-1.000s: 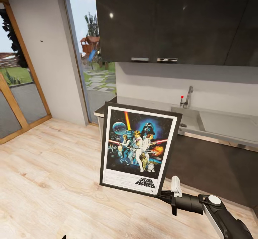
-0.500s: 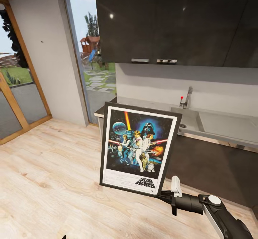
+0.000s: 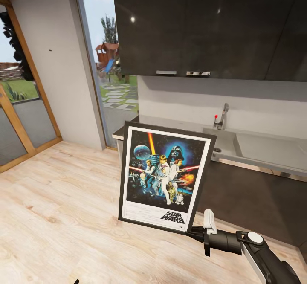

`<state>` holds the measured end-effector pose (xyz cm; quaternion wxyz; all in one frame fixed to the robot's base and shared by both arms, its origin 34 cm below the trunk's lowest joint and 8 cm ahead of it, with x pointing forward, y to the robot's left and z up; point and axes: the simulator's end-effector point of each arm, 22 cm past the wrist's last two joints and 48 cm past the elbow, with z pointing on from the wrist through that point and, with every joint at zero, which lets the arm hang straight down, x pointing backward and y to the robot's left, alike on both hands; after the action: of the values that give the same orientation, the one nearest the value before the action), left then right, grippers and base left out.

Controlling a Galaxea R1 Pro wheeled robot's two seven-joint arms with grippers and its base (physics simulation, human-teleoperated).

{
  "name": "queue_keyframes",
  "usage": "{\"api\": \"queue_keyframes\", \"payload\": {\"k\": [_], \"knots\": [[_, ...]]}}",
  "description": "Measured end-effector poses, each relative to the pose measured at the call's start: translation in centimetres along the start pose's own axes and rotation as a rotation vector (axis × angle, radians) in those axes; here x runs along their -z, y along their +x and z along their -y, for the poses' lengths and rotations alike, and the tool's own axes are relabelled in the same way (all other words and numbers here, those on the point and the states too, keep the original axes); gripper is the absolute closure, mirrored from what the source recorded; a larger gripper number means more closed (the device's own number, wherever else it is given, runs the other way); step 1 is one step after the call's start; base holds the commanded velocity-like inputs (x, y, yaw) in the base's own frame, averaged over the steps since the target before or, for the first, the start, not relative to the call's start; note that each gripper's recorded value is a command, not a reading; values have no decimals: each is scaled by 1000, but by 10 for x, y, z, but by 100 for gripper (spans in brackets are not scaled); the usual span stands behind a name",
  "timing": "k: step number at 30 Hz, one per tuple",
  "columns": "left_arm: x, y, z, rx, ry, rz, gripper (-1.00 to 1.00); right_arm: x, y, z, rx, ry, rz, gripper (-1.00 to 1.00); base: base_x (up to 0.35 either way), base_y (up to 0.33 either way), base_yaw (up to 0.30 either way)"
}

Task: Pick up the poster from the kitchen countertop and hang it on one of the wall nails in the kitchen.

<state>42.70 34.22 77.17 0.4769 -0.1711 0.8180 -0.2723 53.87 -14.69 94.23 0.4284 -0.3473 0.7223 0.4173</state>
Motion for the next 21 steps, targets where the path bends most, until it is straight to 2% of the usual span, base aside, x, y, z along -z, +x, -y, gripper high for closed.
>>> {"api": "queue_keyframes", "payload": {"k": [21], "knots": [[0, 0, 0, 0, -1, 1, -100, 0, 0, 0, -1, 1, 0, 100, 0, 0, 0]]}}
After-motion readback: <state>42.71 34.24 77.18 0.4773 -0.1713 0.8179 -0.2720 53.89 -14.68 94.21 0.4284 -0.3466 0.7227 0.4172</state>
